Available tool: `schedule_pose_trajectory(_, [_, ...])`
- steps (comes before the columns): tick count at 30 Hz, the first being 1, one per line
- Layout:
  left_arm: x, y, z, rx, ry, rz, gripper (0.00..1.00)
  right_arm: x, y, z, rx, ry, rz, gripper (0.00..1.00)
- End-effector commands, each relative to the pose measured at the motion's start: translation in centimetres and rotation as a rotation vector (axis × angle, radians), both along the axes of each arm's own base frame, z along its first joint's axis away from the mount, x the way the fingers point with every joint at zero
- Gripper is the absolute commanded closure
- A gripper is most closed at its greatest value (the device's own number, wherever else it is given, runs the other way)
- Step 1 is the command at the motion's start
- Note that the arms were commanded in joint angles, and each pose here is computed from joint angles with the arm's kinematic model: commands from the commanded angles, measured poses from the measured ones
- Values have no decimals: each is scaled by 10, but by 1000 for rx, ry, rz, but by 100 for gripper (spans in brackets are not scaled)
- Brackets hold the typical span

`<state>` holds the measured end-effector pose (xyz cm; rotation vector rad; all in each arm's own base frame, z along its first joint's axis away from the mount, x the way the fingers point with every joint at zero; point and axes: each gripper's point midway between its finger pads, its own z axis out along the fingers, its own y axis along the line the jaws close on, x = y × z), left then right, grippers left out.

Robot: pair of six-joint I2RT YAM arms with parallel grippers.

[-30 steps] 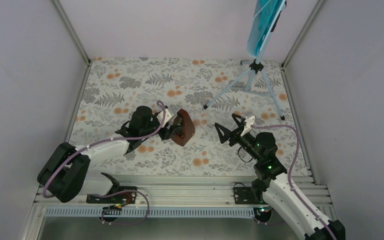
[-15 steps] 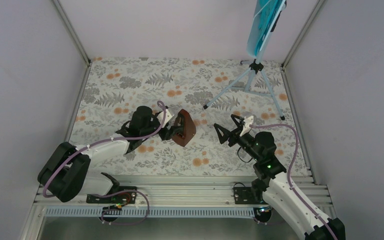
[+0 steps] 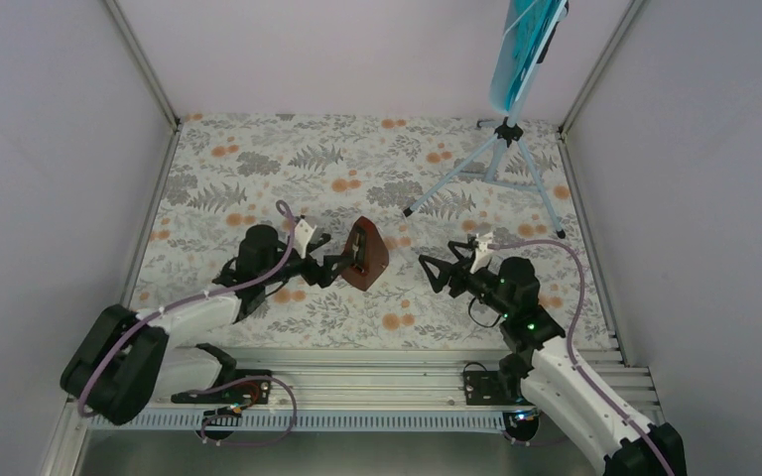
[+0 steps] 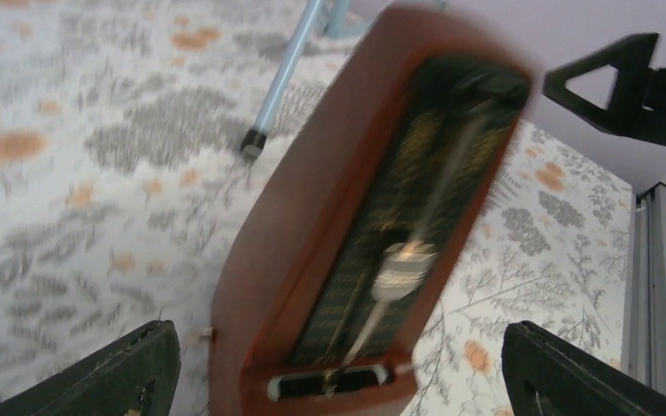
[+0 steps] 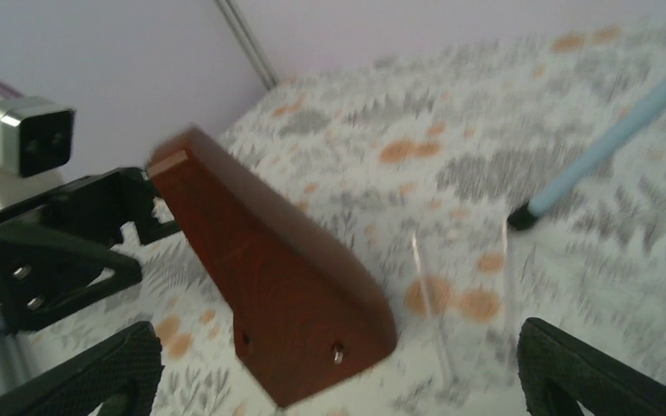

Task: Pack up the instrument practice props

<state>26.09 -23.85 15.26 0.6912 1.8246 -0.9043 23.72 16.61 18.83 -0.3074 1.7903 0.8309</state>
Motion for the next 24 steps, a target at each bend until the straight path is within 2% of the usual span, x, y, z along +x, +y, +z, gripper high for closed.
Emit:
schedule_pose_trajectory(1, [5,7,-22,-62,147,-13,8,-11,14,-29,11,216,94,6])
schedule_pose_trajectory(5, [4,3,-33,-78,172,-63,8,-12,22,-50,-3,336,127,20])
schedule_pose_trajectory(12, [5,-6,-33,-73,153,-133,9,-2,39,-54,33,390,178,40])
schedule_pose_trajectory(16, [13,-8,-43,-24,168,-133,10,8,47,-59,22,413,188,47])
schedule_pose_trajectory(24, [19,-15,-57,14,205,-141,13,23,75,-65,-1,444,242,52])
